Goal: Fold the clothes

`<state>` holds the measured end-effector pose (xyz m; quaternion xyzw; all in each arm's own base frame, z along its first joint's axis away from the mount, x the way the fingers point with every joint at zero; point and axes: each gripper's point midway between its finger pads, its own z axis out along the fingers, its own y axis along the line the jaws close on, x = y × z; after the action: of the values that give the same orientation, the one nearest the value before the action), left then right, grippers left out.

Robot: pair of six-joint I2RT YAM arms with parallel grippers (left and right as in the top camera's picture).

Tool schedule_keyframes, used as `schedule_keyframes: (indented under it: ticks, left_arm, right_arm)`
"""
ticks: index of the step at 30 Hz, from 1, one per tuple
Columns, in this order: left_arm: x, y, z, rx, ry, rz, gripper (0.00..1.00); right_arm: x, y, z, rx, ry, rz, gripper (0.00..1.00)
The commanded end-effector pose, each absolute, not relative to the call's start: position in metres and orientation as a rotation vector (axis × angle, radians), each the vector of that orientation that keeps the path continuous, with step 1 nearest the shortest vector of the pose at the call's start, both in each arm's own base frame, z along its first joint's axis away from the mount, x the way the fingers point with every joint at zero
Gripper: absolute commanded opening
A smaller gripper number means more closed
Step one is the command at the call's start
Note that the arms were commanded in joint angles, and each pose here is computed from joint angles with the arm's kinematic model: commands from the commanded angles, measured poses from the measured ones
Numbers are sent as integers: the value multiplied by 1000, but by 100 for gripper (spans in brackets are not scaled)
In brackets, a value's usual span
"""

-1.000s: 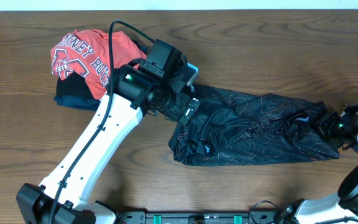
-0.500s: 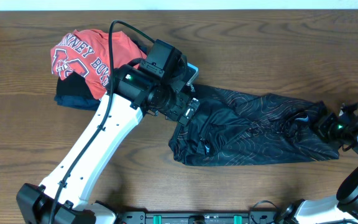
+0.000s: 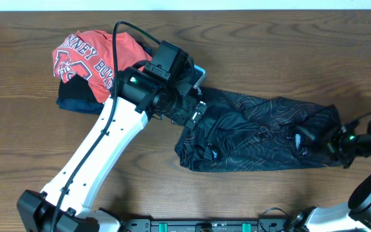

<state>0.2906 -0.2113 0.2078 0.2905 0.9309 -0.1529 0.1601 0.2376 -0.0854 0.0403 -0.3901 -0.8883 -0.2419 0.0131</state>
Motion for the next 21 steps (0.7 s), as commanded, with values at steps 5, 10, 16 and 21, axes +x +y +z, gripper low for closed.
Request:
schedule_keyframes:
  ticks: [5, 10, 16, 21]
  left_arm:
    - [295, -210, 213, 830, 2637, -422, 97]
    - [295, -210, 213, 829, 2637, -422, 97]
    - [295, -210, 213, 829, 2637, -422, 97]
    - [295, -210, 213, 829, 2637, -422, 97]
  right_arm:
    - [256, -132, 48, -1316, -2953, -478, 1]
    - [252, -157, 37, -1477, -2923, -257, 1]
    - [263, -145, 17, -1518, -2966, -372, 2]
    - [264, -123, -3, -1478, -3000, -474, 1]
